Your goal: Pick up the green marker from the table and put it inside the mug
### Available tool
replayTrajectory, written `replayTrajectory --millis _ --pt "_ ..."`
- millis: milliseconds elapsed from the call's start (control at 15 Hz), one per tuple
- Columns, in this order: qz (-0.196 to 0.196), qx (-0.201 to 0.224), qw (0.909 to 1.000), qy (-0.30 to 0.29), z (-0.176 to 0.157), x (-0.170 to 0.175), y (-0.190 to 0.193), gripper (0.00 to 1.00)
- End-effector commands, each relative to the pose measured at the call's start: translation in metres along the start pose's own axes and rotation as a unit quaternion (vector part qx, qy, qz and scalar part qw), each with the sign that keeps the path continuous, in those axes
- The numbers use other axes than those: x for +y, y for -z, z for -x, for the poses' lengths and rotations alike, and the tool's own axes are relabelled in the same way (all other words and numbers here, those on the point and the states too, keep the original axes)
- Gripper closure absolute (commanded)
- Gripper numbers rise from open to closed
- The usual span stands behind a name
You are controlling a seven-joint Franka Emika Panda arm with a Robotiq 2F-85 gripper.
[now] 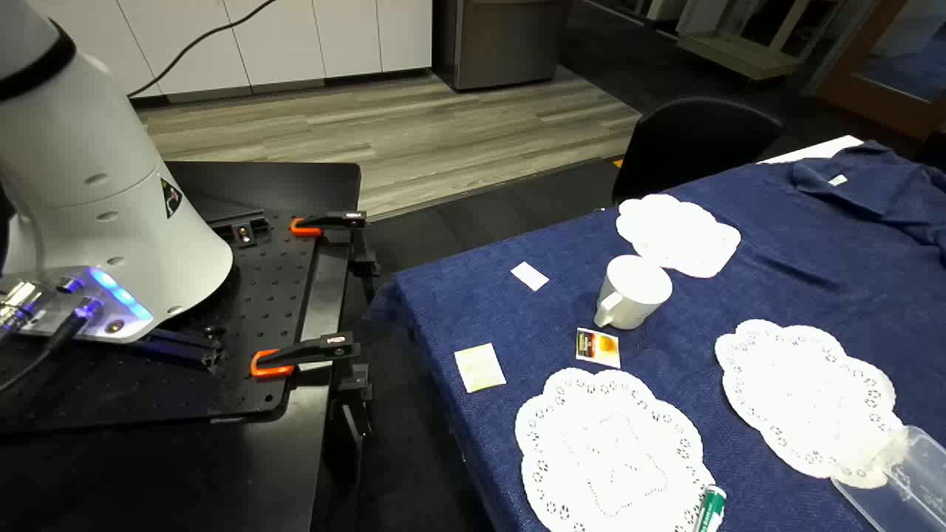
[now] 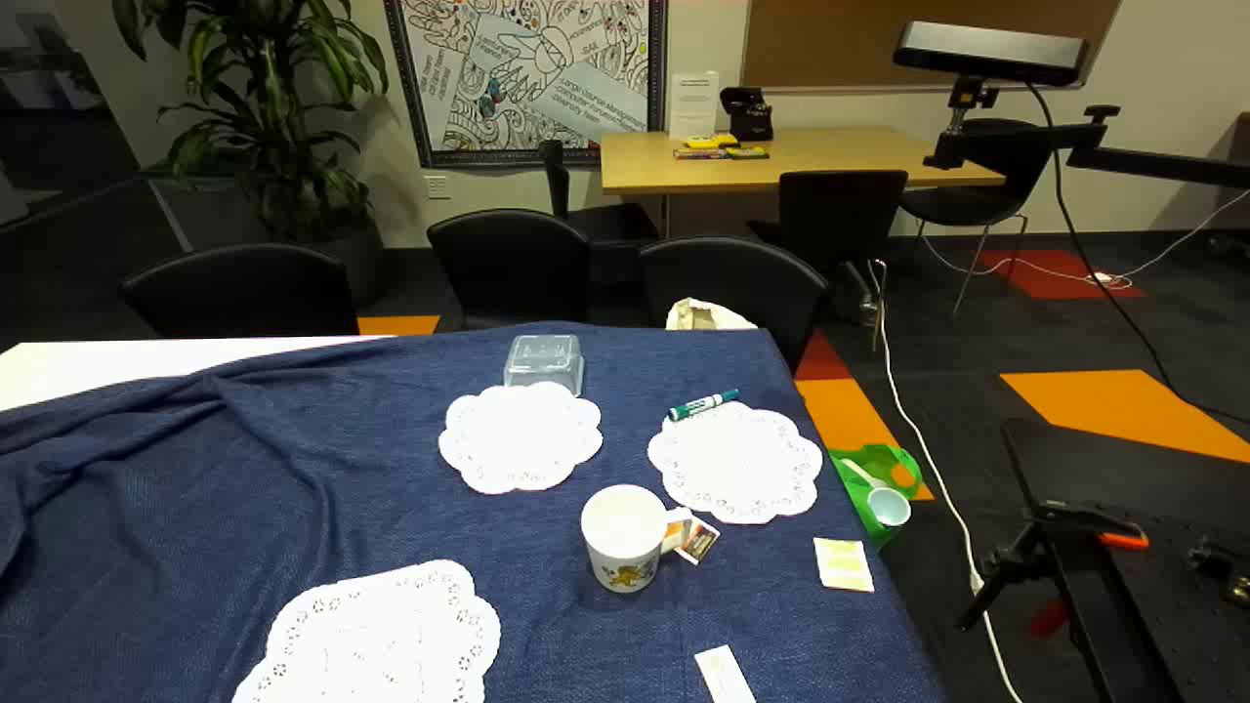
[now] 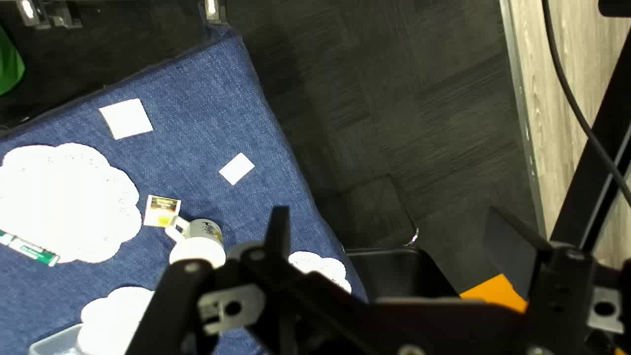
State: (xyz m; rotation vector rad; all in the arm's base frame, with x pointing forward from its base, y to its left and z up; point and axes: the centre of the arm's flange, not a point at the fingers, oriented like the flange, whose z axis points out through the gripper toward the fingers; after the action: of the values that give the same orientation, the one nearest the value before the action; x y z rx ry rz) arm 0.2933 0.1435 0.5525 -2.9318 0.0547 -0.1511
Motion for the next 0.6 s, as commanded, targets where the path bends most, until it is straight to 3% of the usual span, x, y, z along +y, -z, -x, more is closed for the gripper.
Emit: replayTrajectory --millis 0,333,533 --pt "0.0 0.0 1.0 0.0 0.0 0.0 0.0 0.0" --pt "0.0 0.0 1.0 0.0 0.0 0.0 0.0 0.0" --pt "0.014 0.025 0.9993 -0.023 -0.007 0.012 0.008 0.0"
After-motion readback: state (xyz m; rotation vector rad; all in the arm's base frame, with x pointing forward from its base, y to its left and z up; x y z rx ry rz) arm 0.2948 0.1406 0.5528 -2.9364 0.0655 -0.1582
